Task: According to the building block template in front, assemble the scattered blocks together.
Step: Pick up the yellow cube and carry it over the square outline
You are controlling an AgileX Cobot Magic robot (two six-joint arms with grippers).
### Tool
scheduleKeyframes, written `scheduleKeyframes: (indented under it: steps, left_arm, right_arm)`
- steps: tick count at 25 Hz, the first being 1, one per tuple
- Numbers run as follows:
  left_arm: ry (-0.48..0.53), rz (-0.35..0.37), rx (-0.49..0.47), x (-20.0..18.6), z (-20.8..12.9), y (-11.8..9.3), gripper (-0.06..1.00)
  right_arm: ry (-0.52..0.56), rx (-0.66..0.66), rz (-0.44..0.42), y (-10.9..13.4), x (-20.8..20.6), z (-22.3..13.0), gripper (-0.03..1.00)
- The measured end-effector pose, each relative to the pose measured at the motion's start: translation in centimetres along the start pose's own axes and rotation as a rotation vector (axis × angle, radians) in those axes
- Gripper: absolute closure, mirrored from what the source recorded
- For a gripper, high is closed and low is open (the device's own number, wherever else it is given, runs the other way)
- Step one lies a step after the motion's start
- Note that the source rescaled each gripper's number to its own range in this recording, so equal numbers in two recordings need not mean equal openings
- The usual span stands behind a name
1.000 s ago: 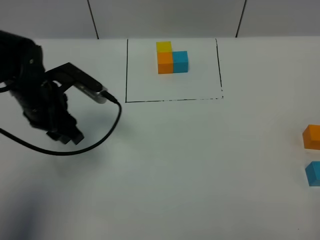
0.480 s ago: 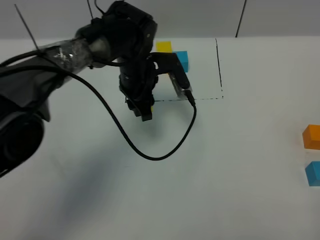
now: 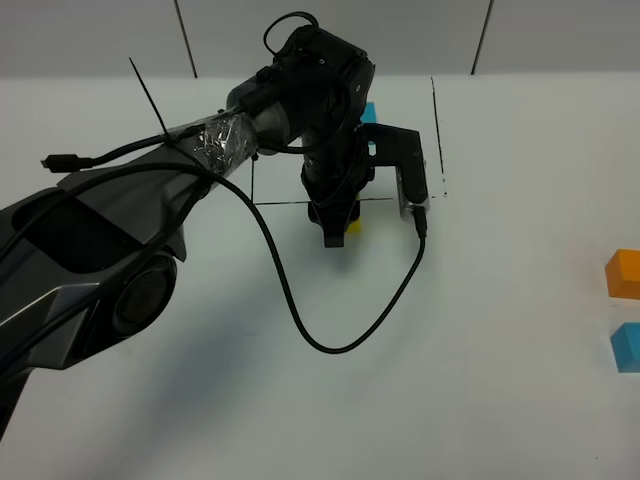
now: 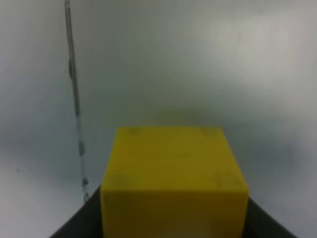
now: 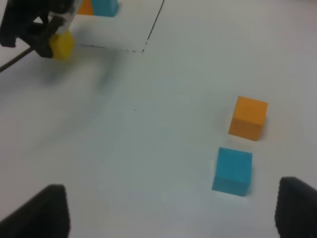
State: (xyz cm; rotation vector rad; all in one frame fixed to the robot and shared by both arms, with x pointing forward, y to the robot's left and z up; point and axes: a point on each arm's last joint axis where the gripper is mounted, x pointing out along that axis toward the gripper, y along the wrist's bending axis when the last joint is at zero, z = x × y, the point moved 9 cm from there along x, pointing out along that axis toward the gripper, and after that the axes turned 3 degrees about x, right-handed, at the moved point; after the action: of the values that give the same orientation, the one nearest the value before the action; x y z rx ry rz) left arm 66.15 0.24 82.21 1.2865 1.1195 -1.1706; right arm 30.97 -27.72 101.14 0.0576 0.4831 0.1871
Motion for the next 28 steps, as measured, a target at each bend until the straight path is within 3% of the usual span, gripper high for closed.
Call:
scheduleKeyframes:
  steps: [17,28]
  left_arm:
    - [0.011,-0.031,0.029,1.6,0.0,-0.5,0.94]
    - [0.019,-0.029,-0.013,1.8,-0.1,-0.4,0.94]
  right_arm:
    - [0.000,0.000,0.000,0.0,0.0,0.0,0.26]
    - [0.000,0.000,0.000,0.0,0.0,0.0,0.26]
